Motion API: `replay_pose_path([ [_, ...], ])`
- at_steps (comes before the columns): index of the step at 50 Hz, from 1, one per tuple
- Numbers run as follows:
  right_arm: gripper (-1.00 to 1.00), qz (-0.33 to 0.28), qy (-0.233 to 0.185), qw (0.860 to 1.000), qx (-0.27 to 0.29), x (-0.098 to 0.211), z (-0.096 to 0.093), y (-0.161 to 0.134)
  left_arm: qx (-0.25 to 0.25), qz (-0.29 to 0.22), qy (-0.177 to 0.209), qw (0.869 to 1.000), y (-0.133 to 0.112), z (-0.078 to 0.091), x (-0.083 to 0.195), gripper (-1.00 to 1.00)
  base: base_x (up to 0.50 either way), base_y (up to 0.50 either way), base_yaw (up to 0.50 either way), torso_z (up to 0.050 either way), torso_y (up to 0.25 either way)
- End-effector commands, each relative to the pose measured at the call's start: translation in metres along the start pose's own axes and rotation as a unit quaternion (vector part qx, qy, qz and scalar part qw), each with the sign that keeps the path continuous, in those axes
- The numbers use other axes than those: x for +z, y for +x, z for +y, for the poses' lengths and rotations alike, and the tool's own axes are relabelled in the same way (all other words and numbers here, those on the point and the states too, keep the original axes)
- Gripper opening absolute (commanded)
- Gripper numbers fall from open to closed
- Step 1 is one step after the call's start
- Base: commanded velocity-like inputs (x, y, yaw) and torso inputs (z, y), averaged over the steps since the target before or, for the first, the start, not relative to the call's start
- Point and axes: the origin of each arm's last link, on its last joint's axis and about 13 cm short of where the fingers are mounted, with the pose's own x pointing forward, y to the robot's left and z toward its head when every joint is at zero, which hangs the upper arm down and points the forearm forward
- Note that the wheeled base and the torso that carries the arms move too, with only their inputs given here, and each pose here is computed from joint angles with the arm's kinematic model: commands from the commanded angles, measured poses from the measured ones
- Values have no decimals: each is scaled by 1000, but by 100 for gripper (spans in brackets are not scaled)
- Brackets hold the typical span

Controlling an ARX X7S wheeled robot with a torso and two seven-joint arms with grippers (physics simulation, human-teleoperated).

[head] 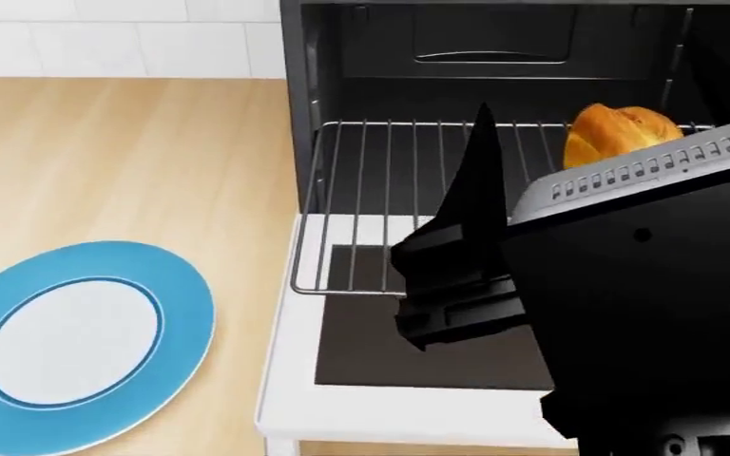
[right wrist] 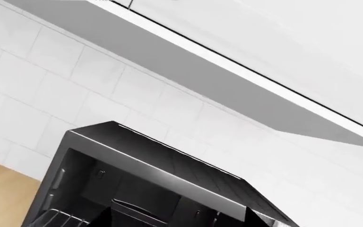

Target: Pick the bread from the rack and place it on the plate on the counter.

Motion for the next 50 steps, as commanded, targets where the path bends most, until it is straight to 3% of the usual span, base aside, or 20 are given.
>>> replay_pose_path([
  [1,100,26,15,1000,4,-5,-2,4,7,3,-11,1000,2,1,1,100,0,0,0,0,0],
  [4,100,41,28,999,14,-10,-6,10,4,3,-26,1000,2,2,1,100,0,0,0,0,0],
  [14,100,81,37,996,29,-18,-26,24,11,8,-24,1000,1,3,1,100,0,0,0,0,0],
  [15,100,98,62,993,30,-21,-37,25,10,12,-20,1000,1,3,-1,100,0,0,0,0,0],
  [39,100,134,105,985,26,-29,-49,23,10,14,-14,1000,2,2,1,100,0,0,0,0,0],
  [50,100,158,100,982,30,-33,-54,22,8,16,-13,1000,3,1,0,100,0,0,0,0,0],
])
